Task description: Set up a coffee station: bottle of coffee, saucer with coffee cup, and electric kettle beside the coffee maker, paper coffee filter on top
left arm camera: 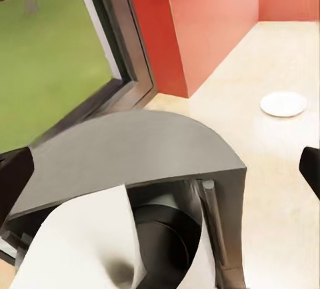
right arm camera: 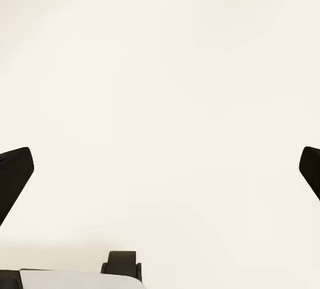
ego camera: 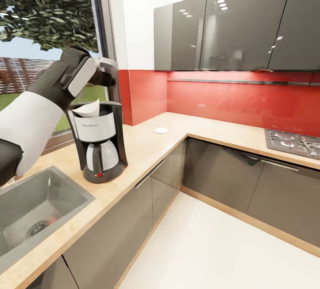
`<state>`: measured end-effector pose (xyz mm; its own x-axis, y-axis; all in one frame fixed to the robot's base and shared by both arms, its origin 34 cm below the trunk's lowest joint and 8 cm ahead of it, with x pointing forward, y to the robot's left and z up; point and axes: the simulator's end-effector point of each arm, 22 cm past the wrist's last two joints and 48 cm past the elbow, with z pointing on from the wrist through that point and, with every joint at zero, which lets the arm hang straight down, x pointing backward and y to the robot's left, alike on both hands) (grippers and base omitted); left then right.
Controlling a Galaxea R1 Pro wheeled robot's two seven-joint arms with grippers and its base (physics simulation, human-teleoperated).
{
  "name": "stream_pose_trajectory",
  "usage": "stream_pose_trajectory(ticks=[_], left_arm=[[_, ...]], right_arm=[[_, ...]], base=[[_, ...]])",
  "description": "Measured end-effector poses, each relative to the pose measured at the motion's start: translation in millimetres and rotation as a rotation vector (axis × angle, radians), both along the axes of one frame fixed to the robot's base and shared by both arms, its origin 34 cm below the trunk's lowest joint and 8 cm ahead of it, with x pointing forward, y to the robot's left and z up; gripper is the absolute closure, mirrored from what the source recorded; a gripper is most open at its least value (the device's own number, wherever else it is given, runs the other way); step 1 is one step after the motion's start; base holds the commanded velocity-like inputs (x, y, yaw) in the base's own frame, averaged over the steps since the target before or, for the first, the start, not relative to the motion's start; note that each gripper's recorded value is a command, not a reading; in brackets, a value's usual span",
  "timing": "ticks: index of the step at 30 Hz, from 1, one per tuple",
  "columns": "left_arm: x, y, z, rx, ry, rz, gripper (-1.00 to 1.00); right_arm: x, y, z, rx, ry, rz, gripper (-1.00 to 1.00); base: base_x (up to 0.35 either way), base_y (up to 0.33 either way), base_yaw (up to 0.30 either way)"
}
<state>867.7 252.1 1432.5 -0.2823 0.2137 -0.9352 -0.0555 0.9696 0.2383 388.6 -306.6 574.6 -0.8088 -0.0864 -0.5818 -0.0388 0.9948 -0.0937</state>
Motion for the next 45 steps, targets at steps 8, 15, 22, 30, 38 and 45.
stream_pose_trajectory(ticks=[8, 15, 22, 30, 38, 45], left_arm=[[-16.0, -30.6, 38.8, -0.048, -0.091, -0.093, -1.00], [-18.8, -36.8, 43.7, -0.060, -0.102, -0.112, -1.00], [-18.9, -37.3, 43.6, -0.060, -0.102, -0.114, -1.00], [-19.0, -37.5, 43.6, -0.059, -0.101, -0.114, -1.00], [-18.9, -37.5, 43.5, -0.060, -0.102, -0.114, -1.00], [-18.9, -37.5, 43.4, -0.059, -0.101, -0.114, -1.00]], right_arm=[[1.0, 0.2, 0.5, 0.000, -0.002, 0.000, -1.00], [1.1, 0.5, 0.5, 0.001, -0.002, 0.001, -1.00], [1.0, 0.5, 0.5, 0.001, -0.002, 0.001, -1.00], [1.0, 0.5, 0.4, 0.001, -0.002, 0.001, -1.00], [0.8, 0.5, 0.3, 0.001, -0.001, 0.001, -1.00], [0.8, 0.5, 0.4, 0.001, -0.002, 0.001, -1.00]], base=[[0.000, 0.000, 0.000], [0.000, -0.049, -0.086], [0.000, -0.006, -0.274], [0.000, -0.001, -0.283], [0.000, 0.000, -0.284], [0.000, 0.000, -0.284]])
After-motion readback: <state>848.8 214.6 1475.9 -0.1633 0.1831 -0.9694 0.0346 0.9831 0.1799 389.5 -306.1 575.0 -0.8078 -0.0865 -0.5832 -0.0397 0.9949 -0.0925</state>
